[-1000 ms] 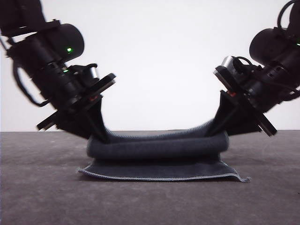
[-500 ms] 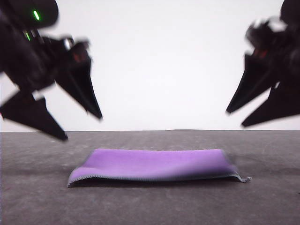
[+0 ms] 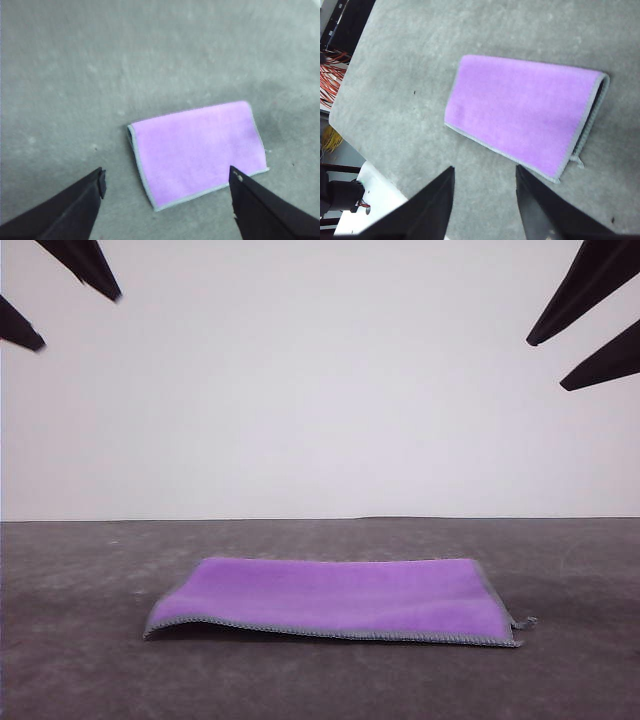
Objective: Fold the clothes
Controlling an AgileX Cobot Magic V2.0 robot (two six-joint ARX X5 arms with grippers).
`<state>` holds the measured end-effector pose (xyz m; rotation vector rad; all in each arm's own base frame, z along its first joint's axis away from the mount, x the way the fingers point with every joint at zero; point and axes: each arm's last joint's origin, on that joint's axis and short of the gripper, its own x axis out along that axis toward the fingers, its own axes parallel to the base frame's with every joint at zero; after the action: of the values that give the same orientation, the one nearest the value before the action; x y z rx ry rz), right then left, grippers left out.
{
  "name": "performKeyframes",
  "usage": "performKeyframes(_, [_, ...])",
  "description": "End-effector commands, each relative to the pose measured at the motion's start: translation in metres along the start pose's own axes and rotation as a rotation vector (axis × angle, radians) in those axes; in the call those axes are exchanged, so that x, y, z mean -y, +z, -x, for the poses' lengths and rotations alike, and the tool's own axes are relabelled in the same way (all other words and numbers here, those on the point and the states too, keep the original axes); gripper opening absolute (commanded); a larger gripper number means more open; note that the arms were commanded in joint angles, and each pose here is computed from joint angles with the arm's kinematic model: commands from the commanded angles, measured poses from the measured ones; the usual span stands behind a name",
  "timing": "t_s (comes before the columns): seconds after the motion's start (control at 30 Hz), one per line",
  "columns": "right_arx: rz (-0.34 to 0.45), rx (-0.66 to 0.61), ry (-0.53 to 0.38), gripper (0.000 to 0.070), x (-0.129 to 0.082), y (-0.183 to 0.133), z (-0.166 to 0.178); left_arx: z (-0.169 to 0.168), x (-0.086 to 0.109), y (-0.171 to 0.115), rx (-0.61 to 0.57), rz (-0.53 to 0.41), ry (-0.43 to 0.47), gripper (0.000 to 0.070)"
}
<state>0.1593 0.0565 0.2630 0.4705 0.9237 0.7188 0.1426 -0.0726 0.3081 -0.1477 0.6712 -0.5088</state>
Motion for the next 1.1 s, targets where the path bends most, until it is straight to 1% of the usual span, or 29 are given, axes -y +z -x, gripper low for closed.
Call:
performKeyframes(0.0, [-0.015,0.001,-0.015,0.0246,-0.001,0.002,0.0,0.001,-0.001,-0.007,-0.003,-0.037,-0.003,0.0473])
performKeyframes(0.2, [-0.022,0.017,-0.085,0.0247,0.002,0.001,0.0,0.005,-0.01,-0.046,0.009,-0.054,-0.005,0.0472])
performKeyframes(0.3, [-0.044,0.0,-0.106,0.0252,0.005,0.002,-0.004,0.009,-0.012,-0.055,0.035,-0.061,-0.01,0.0472])
performKeyframes(0.37, [-0.067,-0.028,-0.12,0.0258,0.01,0.004,-0.011,0.012,-0.012,-0.056,0.052,-0.067,-0.009,0.0473])
performKeyframes(0.5, [-0.115,-0.091,-0.169,0.026,0.028,0.011,-0.034,0.015,-0.011,-0.056,0.076,-0.073,-0.013,0.0473])
performKeyframes(0.67, [-0.125,-0.101,-0.156,0.0263,0.051,0.024,-0.067,0.015,-0.011,-0.056,0.072,-0.072,-0.013,0.0473])
performKeyframes(0.73, [-0.138,-0.118,-0.142,0.0263,0.06,0.026,-0.079,0.015,-0.011,-0.056,0.072,-0.072,-0.013,0.0473])
performKeyframes(0.8, [-0.153,-0.143,-0.149,0.0264,0.069,0.025,-0.089,0.015,-0.011,-0.056,0.073,-0.072,-0.013,0.0473])
performKeyframes(0.93, [-0.167,-0.199,-0.165,0.0296,0.084,0.021,-0.106,0.015,-0.011,-0.056,0.072,-0.069,-0.013,0.0473])
performKeyframes(1.07, [-0.175,-0.248,-0.169,0.0331,0.096,0.016,-0.118,0.015,-0.011,-0.056,0.073,-0.068,-0.013,0.0473])
